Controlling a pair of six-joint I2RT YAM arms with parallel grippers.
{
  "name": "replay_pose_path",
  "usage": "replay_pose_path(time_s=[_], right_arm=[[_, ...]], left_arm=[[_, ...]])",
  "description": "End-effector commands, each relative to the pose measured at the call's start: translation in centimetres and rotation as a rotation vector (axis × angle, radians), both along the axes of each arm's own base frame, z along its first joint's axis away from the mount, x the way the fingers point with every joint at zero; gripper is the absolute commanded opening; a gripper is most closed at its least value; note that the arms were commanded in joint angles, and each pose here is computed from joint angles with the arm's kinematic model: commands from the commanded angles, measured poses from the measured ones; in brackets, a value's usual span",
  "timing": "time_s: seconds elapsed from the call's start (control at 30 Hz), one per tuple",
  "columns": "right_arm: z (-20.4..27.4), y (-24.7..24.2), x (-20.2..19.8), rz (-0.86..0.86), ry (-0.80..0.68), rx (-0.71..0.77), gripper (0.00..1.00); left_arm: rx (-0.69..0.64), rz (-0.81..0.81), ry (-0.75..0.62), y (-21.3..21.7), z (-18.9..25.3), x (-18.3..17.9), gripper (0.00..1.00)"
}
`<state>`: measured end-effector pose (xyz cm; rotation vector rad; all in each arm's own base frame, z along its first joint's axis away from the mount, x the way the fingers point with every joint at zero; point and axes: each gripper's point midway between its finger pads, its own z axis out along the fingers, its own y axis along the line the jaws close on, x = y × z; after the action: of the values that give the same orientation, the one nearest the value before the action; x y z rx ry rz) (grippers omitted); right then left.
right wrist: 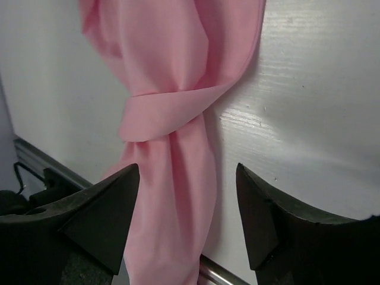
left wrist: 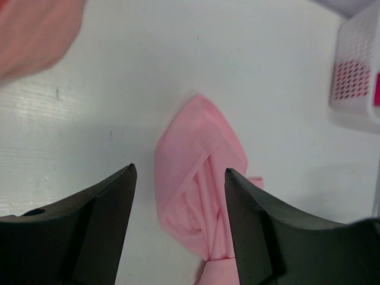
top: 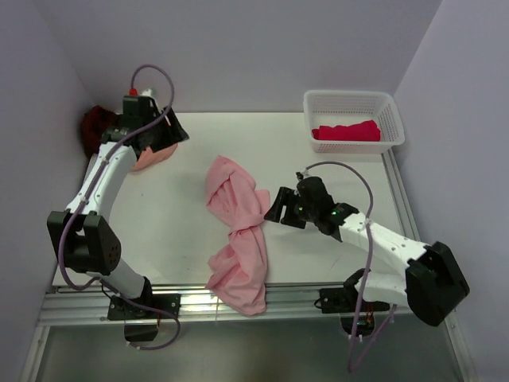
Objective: Roll the t-shirts
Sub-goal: Flatten the tshirt
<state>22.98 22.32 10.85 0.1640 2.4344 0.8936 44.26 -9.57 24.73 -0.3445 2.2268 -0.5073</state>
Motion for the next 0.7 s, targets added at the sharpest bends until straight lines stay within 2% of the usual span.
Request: replay_pose_path(time_s=[0.0,0.1,0.17,0.23,0.3,0.37,0.43,0.47,0.5,0.57,0.6,0.67], right_arm=[[-0.1,1.8,2.4,-0.063,-0.014,-0.031,0.73],[-1.6,3.4,2.8,-0.051,0.02,-0.077,0.74],[-1.9,4.3,3.3,-0.054,0.032,-0.077,0.74],[-3.1,4.9,3.8,-0.056,0.052,-0.083,0.74],[-3.7,5.5,4.3,-0.067,0.065,-0.084,0.71],[-3.9,5.8,4.8,-0.077,0.067,-0.081,0.63],[-4.5,5.9,4.9,-0.081,0.078,-0.088,0.41],[-4.7,6.0,4.7,-0.077,0.087,-0.085,0.36],[-4.7,6.1,4.7,-0.078,0.088,-0.081,0.25],[-4.7,5.9,4.5,-0.08,0.083,-0.087,0.15],[-4.6,5.9,4.3,-0.08,0.08,-0.086,0.03],[-4.3,5.6,4.1,-0.078,0.07,-0.092,0.0]], left_arm=[[0.108,-0.117,0.086,-2.7,-5.9,-2.5,0.67],[0.135,-0.179,0.12,-4.7,-8.3,-3.5,0.67],[0.17,-0.184,0.145,-4.9,-9.1,-3.6,0.72],[0.19,-0.203,0.155,-5.5,-10.2,-3.6,0.73],[0.195,-0.215,0.165,-6.0,-11.2,-3.7,0.73],[0.224,-0.209,0.166,-6.2,-11.9,-3.6,0.73],[0.254,-0.237,0.168,-7.5,-12.7,-3.9,0.72],[0.261,-0.263,0.172,-8.4,-13.0,-4.2,0.72],[0.272,-0.278,0.194,-8.8,-14.0,-4.4,0.72],[0.334,-0.263,0.215,-8.9,-14.8,-4.5,0.7],[0.351,-0.267,0.235,-9.1,-15.7,-4.6,0.7],[0.369,-0.278,0.246,-9.7,-16.4,-4.7,0.7]])
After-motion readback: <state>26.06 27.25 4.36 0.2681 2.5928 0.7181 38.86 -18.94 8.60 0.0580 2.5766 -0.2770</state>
